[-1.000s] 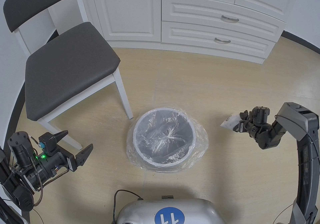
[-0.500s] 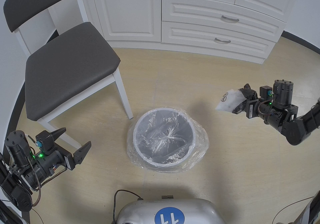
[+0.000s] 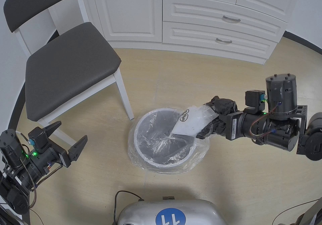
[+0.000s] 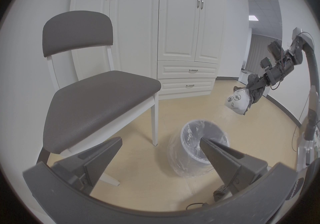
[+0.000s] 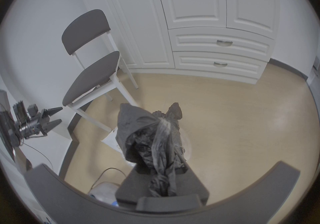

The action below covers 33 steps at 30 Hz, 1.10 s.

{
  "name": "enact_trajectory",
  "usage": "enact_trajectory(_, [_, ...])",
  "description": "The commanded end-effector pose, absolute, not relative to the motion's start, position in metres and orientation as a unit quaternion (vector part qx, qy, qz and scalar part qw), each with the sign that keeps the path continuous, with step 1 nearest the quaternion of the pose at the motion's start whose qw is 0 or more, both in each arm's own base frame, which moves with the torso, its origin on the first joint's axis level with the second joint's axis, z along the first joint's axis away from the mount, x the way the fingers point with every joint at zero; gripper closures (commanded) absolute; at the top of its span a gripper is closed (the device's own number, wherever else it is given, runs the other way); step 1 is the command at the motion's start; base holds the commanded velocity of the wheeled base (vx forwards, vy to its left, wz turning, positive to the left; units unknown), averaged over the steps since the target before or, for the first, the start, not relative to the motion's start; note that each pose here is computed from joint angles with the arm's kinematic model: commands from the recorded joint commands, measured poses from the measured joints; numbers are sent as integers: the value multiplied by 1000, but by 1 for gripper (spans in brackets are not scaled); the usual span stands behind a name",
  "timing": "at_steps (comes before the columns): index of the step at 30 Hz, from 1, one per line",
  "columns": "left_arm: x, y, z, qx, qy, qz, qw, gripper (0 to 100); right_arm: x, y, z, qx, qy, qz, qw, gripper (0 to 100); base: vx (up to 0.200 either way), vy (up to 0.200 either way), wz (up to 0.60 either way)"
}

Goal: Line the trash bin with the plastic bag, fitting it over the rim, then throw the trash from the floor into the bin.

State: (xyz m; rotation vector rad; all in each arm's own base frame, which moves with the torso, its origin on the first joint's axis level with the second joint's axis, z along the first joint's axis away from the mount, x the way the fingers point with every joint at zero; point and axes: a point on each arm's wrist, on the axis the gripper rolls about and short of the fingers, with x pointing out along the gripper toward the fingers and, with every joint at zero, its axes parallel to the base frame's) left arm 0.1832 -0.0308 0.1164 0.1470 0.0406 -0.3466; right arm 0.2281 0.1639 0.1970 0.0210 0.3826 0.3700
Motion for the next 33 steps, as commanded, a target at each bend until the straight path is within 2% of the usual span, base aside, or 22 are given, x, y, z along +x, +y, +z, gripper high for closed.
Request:
enact_trajectory(1, [175,-29,125,83,-4,-170,982,0,247,215,214,-7,255,184,949,100,0,0,0])
enact_trajectory(8, [175,-29,120,131,0,-171,977,0,278,266,225,-84,317,165,930,100,0,0,0])
enact_trajectory(9, [176,-29,120,136,0,-170,976,0,287,279,213,-111,343,162,919,100,0,0,0])
enact_trajectory(13, [175,-27,122,135,-4,-165,977,0,302,299,185,-141,361,137,912,100,0,0,0])
enact_trajectory(23, [174,-25,123,135,-8,-161,978,0,325,312,138,-151,373,111,909,100,0,0,0])
enact_trajectory(33, [175,-26,123,135,-7,-161,978,0,333,308,126,-153,386,101,904,100,0,0,0])
